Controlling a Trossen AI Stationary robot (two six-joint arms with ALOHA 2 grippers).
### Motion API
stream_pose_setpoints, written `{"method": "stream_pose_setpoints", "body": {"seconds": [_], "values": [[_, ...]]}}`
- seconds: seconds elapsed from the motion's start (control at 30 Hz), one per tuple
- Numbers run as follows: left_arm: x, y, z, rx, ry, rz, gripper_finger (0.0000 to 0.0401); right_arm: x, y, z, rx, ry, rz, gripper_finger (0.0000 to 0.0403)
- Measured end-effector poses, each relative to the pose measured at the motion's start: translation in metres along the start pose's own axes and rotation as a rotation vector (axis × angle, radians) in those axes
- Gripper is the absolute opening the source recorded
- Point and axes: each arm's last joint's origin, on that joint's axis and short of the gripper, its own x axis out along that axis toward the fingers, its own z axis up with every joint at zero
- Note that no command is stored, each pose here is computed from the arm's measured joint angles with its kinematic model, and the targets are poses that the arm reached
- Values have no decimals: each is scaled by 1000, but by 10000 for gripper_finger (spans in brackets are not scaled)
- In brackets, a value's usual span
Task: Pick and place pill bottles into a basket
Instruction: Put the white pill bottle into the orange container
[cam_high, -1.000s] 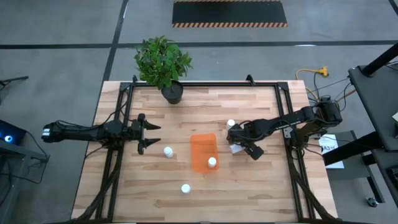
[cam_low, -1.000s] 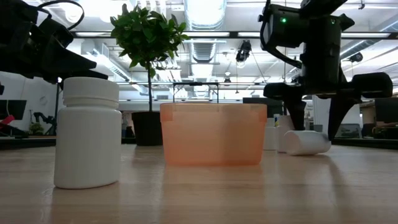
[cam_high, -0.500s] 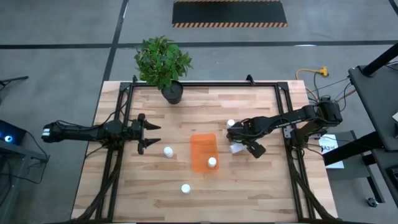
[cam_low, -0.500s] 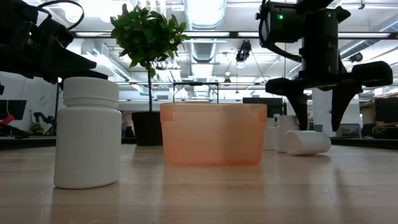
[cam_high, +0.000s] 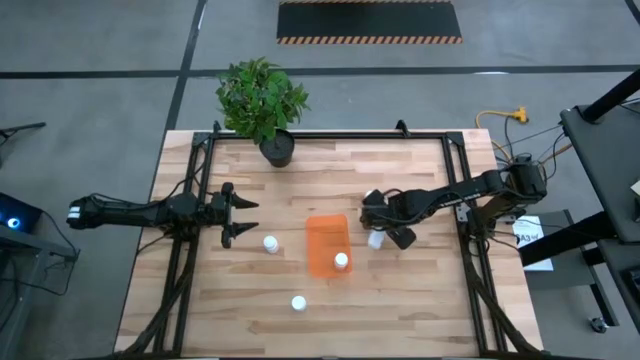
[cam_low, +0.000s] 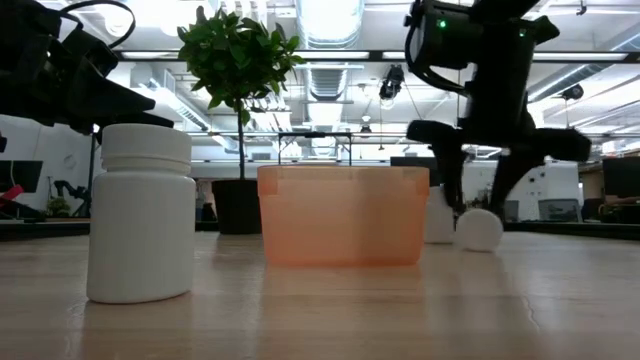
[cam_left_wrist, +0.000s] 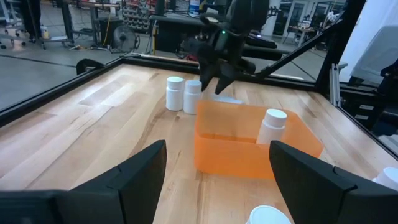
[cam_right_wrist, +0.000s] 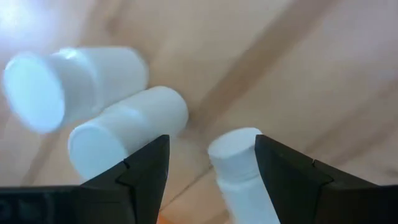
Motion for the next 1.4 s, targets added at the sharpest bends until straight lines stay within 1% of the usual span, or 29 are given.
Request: {"method": "stream_pose_setpoints", "body": {"seconds": [0.07,0.13,0.23,0.3,0.4,0.73,0.83,1.03,1.17,1.27,1.33,1.4], "values": [[0,0,0,0,1,0,267,0,1,0,-37,-7,20,226],[0,0,0,0,-1,0,267,0,0,0,-35,-9,9,226],[0,0,0,0,-1,0,267,0,-4,1,8,21,-75,226],[0,0,0,0,-1,0,267,1,-6,2,10,34,-114,226],[0,0,0,0,-1,0,267,2,-9,3,46,46,-176,226],[0,0,0,0,-1,0,267,2,-10,3,120,44,-205,226],[0,0,0,0,-1,0,267,2,-12,2,150,68,-252,226],[0,0,0,0,0,0,267,-1,-20,-3,101,90,-275,226],[0,0,0,0,-1,0,267,-2,-26,-3,122,88,-356,226],[0,0,0,0,-1,-1,267,-3,-28,0,124,59,-379,226],[0,0,0,0,1,0,267,-4,-29,2,100,44,-386,226],[0,0,0,0,-1,-1,267,-5,-29,4,40,50,-388,226]]}}
